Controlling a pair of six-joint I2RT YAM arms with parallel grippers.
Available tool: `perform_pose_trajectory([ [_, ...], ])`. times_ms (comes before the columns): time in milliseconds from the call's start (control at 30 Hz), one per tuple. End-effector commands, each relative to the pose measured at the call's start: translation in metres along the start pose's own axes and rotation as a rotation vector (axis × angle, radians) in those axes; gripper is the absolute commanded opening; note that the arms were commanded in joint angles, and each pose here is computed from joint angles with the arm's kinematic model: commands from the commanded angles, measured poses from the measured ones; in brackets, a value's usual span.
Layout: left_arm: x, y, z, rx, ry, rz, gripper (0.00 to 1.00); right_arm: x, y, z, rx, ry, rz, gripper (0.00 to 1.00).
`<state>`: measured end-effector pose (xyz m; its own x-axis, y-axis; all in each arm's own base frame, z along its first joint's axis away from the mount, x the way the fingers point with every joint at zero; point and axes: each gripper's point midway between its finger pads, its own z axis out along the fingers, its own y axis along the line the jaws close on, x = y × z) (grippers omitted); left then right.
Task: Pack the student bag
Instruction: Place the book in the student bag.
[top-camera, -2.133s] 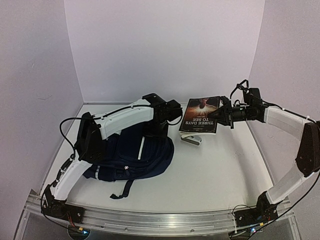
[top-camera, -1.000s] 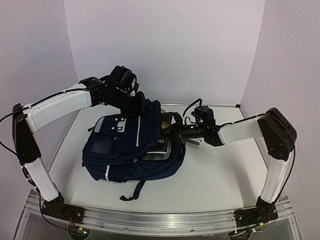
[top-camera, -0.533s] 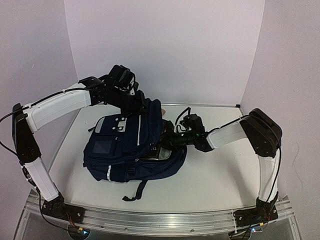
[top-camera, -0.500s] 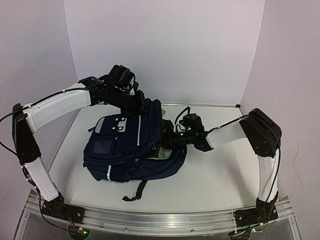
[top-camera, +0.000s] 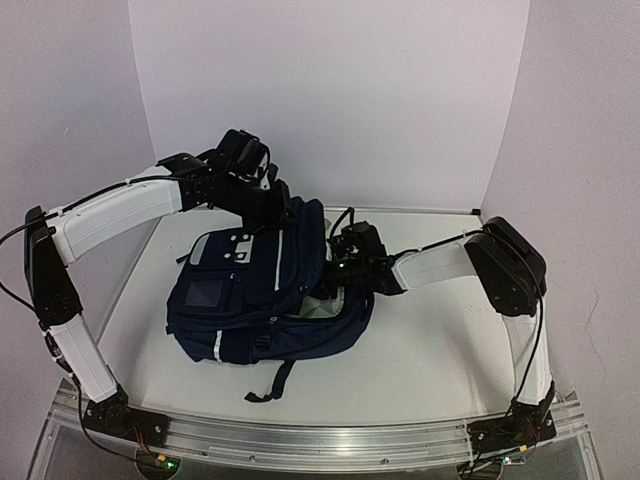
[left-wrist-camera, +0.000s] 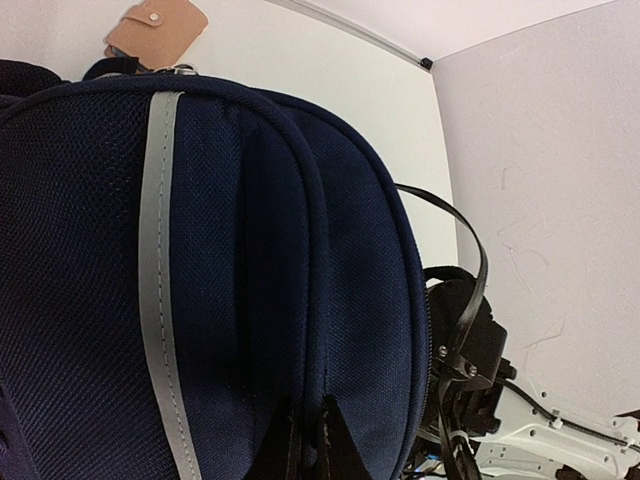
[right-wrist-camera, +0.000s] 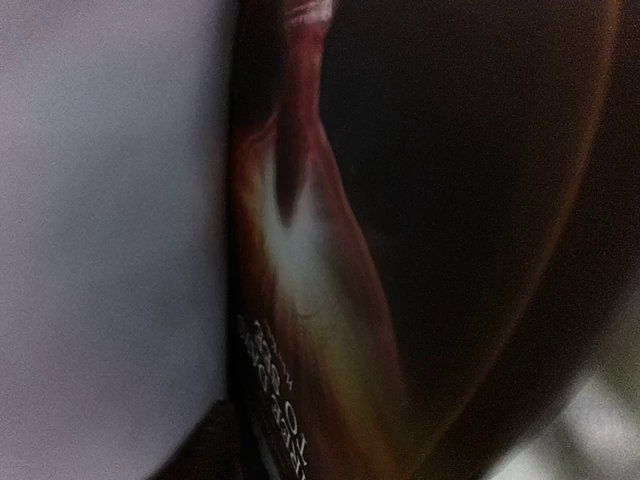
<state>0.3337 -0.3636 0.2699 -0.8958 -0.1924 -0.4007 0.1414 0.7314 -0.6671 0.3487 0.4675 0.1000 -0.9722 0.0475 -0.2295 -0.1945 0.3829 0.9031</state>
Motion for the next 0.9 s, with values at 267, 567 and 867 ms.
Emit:
perform_pose_trajectory([
  [267, -0.027, -0.053, -0.025, 0.207, -0.107, 0.046, 0.00, -0.016, -0.011, -0.065, 0.193, -0.070, -0.030, 0.55],
  [567, -0.026, -0.049, -0.019, 0.190, -0.096, 0.043, 0.00, -0.019, -0.018, -0.016, 0.112, 0.003, 0.006, 0.26],
  [867, -0.003, -0.014, -0.006, 0.101, -0.035, 0.000, 0.00, -0.050, 0.049, -0.022, -0.094, -0.051, -0.085, 0.25],
])
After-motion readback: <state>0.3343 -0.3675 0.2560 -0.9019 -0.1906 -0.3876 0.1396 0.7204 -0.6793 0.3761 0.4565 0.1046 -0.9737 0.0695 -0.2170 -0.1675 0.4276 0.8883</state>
